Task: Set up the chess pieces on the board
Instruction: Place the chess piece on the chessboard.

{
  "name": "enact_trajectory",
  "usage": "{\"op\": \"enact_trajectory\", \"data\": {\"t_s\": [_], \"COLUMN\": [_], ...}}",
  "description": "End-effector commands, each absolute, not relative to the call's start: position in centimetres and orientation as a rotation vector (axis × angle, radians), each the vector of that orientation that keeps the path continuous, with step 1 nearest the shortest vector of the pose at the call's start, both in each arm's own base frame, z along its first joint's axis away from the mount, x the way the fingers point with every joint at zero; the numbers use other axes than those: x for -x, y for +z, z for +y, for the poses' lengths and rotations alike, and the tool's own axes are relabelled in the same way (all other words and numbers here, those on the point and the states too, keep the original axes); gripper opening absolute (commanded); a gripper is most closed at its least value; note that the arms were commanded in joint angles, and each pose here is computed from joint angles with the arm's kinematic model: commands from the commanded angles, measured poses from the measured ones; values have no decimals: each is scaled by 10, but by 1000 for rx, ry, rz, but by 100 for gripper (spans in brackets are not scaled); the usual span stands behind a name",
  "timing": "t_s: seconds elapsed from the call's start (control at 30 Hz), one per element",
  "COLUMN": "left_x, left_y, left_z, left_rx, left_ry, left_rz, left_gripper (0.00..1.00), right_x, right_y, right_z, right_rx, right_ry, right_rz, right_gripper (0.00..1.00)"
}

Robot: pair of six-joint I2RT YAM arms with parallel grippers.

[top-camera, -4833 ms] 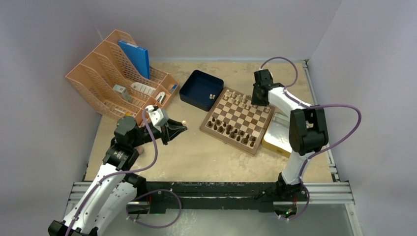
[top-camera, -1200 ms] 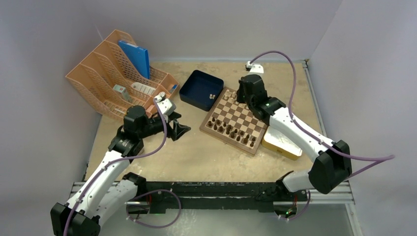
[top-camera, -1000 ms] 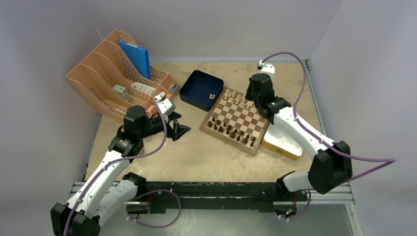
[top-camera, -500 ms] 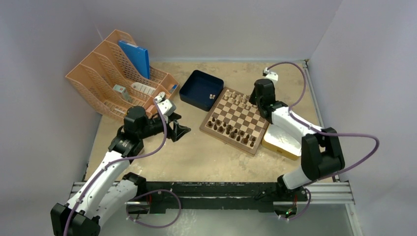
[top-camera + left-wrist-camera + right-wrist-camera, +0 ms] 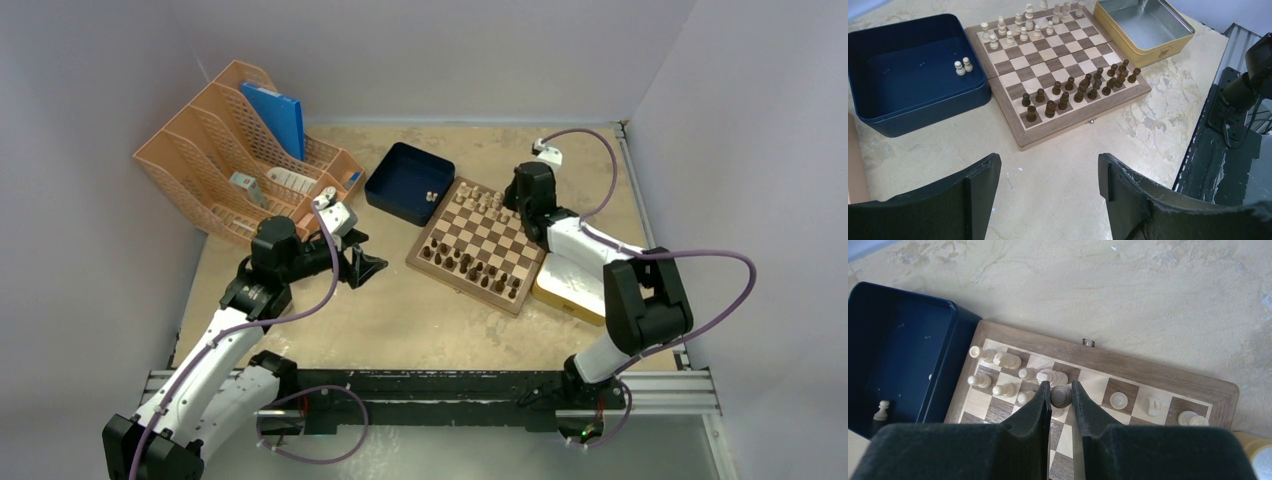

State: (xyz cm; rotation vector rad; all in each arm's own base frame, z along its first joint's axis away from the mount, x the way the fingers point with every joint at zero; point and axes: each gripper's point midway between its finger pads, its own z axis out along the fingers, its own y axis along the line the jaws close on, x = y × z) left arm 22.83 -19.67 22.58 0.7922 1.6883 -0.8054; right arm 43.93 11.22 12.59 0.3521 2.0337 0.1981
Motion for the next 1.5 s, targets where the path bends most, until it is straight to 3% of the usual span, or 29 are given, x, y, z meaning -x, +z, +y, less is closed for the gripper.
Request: {"op": "enact_trajectory", "data": {"t_s": [0.0, 1.47], "left_x": [-226, -225], "left_y": [233, 235], "left_z": [-199, -198], "left_rx": [-812, -811], "left_ry": [-808, -803], "left_rz": [1643, 1637], "left_gripper": [71, 71], "right_x": [-450, -451], "right_y": [133, 95], "right_z": [111, 101], "right_rx": [-370, -393], "right_ry": [208, 126], "right_rz": [1981, 2037], "right_gripper": [11, 20]}}
